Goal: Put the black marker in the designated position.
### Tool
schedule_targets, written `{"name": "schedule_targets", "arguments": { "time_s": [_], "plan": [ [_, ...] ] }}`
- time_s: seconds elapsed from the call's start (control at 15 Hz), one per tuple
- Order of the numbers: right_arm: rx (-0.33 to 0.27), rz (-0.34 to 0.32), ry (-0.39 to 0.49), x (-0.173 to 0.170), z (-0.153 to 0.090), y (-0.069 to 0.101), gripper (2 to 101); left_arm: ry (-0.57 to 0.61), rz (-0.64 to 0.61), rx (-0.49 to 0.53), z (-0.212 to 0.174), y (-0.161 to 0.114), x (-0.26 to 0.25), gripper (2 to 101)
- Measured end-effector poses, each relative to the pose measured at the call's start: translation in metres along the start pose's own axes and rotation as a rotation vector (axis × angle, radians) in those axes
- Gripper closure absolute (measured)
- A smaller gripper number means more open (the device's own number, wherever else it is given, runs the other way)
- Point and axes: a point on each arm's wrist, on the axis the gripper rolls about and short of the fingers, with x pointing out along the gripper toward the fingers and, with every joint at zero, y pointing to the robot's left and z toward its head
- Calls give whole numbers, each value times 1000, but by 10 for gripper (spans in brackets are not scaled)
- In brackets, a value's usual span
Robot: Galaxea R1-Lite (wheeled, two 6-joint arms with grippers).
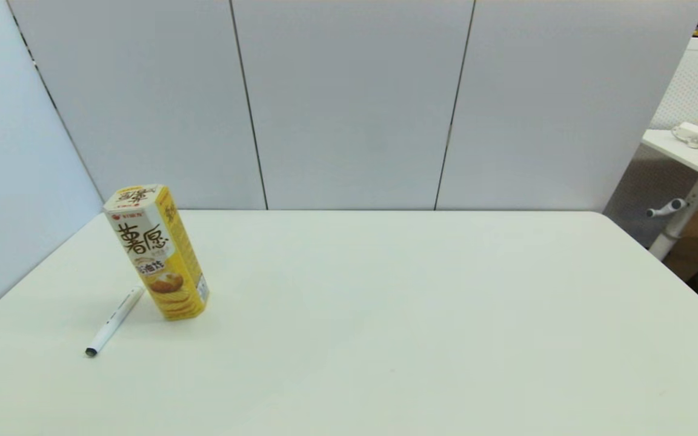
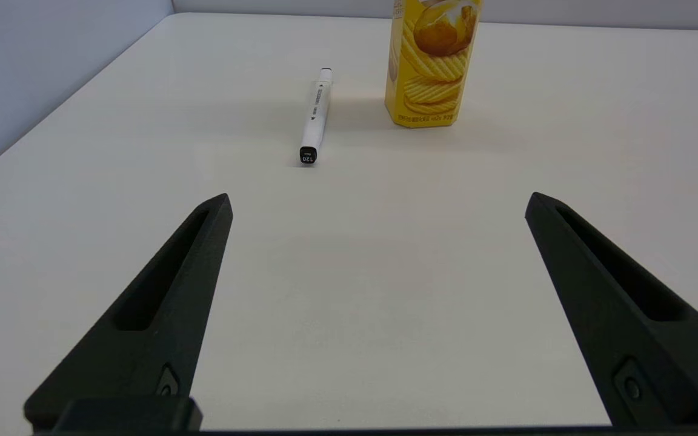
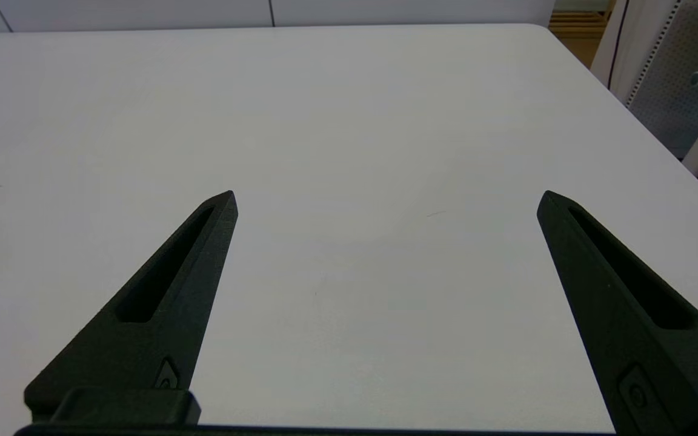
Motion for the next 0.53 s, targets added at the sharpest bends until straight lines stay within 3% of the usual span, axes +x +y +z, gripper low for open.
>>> {"name": "schedule_targets", "arguments": {
  "time_s": [0.53],
  "plan": [
    [-9,1,0,0,0,0,43,0,0,0,0,0,0,54]
  ]
}}
